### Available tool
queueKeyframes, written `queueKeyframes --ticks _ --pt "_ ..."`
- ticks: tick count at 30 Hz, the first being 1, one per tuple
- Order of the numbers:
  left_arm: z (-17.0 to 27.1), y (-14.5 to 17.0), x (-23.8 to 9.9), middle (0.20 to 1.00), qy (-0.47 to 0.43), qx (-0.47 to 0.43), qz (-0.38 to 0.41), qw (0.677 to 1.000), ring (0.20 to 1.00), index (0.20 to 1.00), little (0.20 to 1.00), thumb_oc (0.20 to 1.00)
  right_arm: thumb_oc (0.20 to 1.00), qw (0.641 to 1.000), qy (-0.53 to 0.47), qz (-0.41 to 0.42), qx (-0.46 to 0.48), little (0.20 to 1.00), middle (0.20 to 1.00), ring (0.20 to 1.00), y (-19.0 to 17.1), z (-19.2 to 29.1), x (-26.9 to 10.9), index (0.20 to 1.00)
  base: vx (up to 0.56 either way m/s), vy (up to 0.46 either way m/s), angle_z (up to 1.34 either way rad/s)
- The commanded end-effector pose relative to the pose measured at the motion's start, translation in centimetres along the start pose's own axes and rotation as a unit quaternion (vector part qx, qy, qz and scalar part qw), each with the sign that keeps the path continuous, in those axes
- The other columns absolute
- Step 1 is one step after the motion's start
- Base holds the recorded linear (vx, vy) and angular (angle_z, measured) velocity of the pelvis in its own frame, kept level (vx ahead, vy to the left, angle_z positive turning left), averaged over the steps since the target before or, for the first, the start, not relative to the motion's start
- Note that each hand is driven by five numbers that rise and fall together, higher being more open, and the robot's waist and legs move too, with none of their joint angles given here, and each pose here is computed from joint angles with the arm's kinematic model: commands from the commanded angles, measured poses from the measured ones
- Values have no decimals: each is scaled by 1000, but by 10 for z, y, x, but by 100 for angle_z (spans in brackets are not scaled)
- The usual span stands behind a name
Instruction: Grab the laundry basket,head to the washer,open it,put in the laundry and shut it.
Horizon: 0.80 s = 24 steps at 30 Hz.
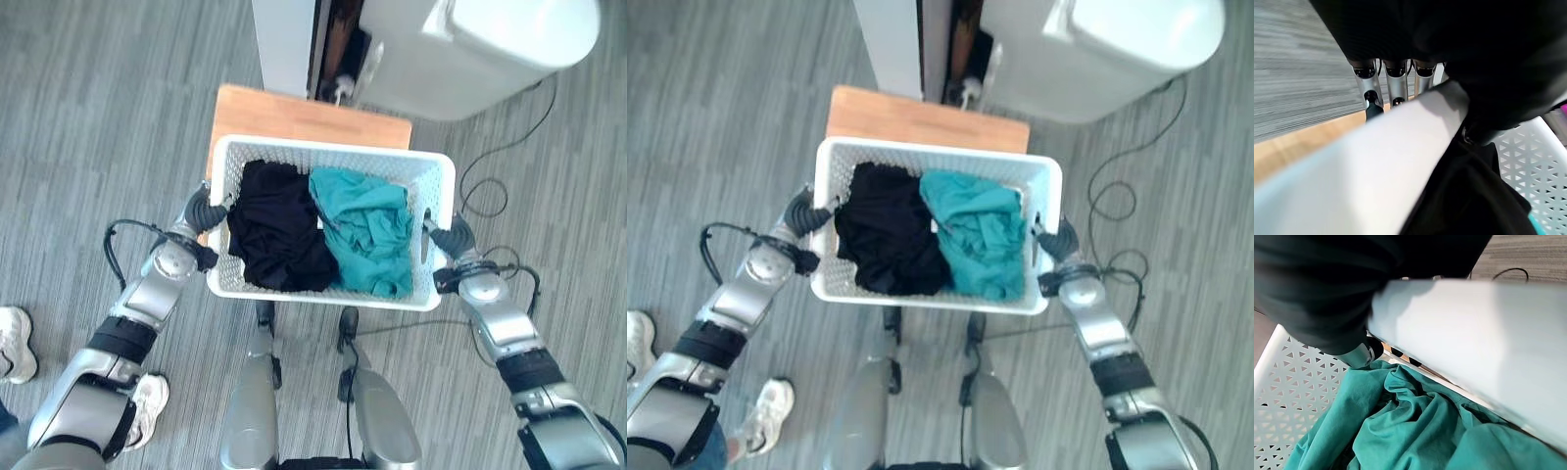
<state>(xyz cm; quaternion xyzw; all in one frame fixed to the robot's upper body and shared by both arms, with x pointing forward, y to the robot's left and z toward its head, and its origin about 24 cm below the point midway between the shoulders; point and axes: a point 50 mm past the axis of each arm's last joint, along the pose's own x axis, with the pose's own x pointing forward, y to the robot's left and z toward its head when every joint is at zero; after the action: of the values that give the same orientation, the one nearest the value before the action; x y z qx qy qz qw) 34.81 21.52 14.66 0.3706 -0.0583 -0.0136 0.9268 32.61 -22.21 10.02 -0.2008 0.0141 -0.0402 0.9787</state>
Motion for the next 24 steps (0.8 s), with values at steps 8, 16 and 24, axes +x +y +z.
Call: queueKeyframes --ticks 8,16,24 --pt "34 -37 -5 200 -91 0 -134 987 200 200 200 200 200 998 -12 44 -36 200 200 200 -36 3 -10 200 64 -29 -10" --pt "46 -55 3 200 -99 -8 -164 982 200 200 200 200 200 998 9 23 -53 200 200 200 -54 -7 -19 200 56 -55 0" --pt "59 -59 12 200 -108 -5 -171 979 200 200 200 200 200 998 8 -9 -57 200 200 200 -75 -7 -25 200 -34 -27 4"
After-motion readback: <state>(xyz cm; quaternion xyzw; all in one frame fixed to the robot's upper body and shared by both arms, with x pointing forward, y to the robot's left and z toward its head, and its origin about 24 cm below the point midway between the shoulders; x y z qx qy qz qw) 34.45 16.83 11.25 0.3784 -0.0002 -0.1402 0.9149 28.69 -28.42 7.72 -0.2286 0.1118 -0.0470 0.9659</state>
